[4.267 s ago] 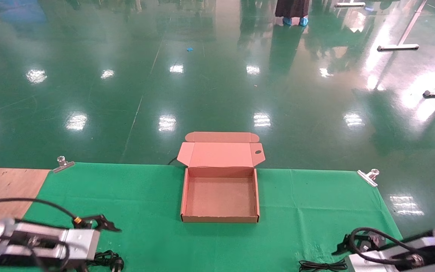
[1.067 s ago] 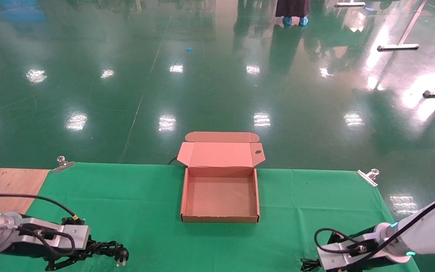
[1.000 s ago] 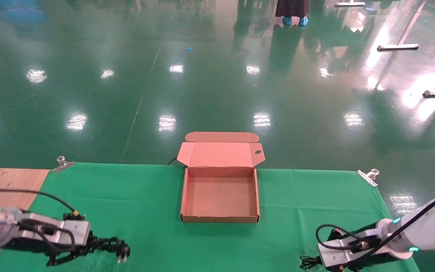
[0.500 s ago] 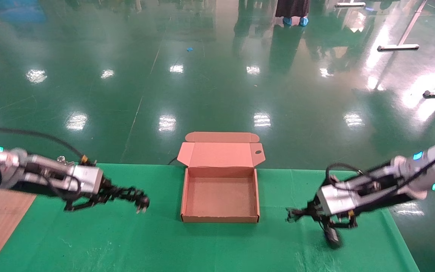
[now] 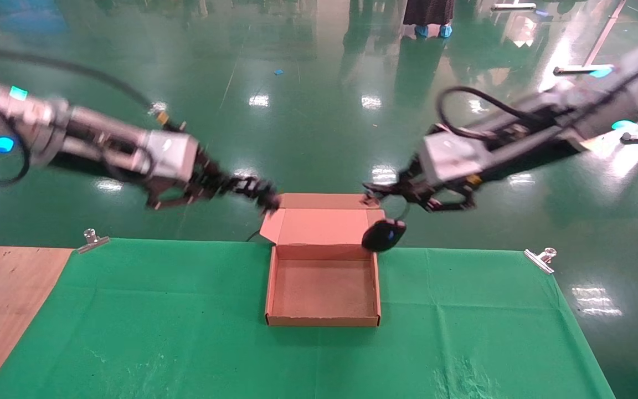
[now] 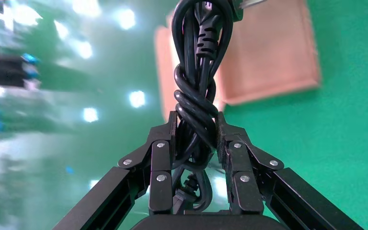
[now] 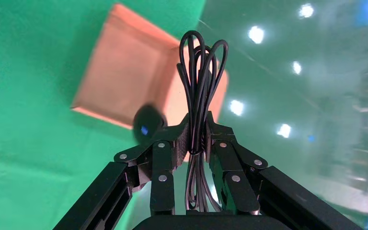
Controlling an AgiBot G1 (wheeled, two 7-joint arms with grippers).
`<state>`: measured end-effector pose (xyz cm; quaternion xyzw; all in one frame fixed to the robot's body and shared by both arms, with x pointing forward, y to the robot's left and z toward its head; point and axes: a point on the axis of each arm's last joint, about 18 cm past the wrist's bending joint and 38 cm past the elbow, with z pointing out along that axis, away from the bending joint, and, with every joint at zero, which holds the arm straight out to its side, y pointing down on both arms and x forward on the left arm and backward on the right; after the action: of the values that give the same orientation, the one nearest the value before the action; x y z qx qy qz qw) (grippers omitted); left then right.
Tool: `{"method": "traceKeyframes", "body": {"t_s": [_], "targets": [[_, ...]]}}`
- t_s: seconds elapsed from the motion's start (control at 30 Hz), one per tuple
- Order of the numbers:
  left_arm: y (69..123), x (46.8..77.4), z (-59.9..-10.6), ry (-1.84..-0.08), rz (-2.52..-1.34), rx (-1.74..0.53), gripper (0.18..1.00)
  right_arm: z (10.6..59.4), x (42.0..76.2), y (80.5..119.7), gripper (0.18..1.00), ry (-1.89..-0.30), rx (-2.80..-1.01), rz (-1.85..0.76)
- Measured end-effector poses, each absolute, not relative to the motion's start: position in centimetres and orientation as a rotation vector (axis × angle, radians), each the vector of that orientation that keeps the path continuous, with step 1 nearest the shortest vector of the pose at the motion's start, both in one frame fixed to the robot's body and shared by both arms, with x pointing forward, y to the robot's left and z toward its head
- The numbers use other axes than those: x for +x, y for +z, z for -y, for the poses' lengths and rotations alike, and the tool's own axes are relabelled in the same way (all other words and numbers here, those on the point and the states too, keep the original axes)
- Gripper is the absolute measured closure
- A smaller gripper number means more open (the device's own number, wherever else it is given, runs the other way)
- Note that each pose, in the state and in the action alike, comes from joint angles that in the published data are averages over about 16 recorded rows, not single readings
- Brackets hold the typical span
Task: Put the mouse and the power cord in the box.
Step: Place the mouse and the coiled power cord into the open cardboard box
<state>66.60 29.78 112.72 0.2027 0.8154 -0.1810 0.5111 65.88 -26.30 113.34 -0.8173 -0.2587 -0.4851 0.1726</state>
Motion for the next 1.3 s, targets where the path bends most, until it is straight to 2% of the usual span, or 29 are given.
{"method": "traceKeyframes", "body": {"t_s": [0.27, 0.5, 0.73, 0.9, 1.1, 1.3], "targets": [[114.0, 67.1, -26.1, -0.446, -1.891, 0.585, 0.841, 24.2, 67.8, 115.0, 0.949, -1.521, -2.292, 0.702], [111.0, 69.9, -23.4, -0.503, -1.794, 0.618, 0.842, 24.6, 68.6, 115.1, 0.95, -1.566, -2.285, 0.661], [105.7, 74.3, -20.5, -0.538, -1.635, 0.534, 0.842, 25.7, 67.6, 113.9, 0.95, -1.473, -2.297, 0.671], [100.5, 76.4, -18.6, -0.515, -1.571, 0.463, 0.842, 26.8, 66.6, 112.5, 0.95, -1.376, -2.312, 0.683], [94.7, 76.8, -16.1, -0.461, -1.559, 0.463, 0.843, 28.4, 65.8, 110.3, 0.95, -1.282, -2.33, 0.678], [90.1, 76.4, -14.0, -0.423, -1.608, 0.502, 0.843, 29.8, 65.9, 108.6, 0.95, -1.244, -2.348, 0.651]]}}
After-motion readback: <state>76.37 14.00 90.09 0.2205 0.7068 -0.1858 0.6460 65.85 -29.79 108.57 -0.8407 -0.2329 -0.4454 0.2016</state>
